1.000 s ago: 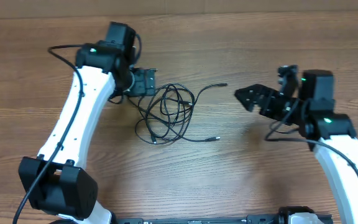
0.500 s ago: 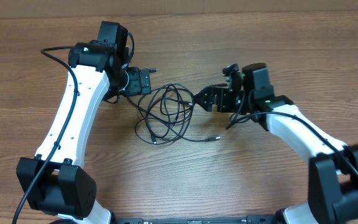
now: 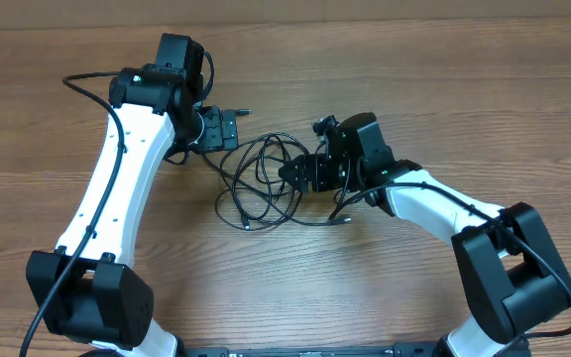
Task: Untangle cables
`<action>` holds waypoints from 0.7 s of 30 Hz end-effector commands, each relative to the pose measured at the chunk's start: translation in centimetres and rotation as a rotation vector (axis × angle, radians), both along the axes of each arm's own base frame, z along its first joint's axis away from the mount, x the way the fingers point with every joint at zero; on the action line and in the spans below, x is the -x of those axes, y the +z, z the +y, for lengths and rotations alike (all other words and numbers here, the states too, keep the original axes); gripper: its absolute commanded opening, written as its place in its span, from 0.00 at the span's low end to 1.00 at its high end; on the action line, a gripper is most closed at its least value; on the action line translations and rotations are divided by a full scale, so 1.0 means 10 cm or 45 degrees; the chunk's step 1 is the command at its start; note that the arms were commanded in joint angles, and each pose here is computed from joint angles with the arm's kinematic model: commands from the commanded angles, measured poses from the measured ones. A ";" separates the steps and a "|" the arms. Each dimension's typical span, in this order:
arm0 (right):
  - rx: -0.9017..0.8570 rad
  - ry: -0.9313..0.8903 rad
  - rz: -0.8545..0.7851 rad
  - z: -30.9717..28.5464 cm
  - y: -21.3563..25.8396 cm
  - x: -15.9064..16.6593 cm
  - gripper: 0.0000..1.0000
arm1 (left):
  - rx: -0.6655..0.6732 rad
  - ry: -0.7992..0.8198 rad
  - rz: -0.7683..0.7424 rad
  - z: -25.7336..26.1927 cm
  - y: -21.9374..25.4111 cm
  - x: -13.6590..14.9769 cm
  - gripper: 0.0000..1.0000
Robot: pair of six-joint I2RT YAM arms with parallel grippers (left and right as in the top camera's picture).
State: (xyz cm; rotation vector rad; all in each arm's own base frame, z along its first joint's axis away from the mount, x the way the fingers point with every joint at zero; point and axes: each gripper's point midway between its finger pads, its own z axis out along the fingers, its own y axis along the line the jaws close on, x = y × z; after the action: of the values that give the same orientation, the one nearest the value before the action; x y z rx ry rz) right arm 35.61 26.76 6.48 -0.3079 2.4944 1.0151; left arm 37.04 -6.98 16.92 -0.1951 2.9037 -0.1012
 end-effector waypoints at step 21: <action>0.060 -0.127 -0.163 -0.08 0.08 -0.31 0.73 | -0.022 0.028 0.015 0.03 0.01 0.04 1.00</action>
State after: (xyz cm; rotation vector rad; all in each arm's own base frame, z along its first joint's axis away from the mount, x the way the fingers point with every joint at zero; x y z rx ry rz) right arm 38.20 25.74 6.93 -0.2538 2.4189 0.8762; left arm 36.53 -6.75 16.79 -0.1978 2.9240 -0.0828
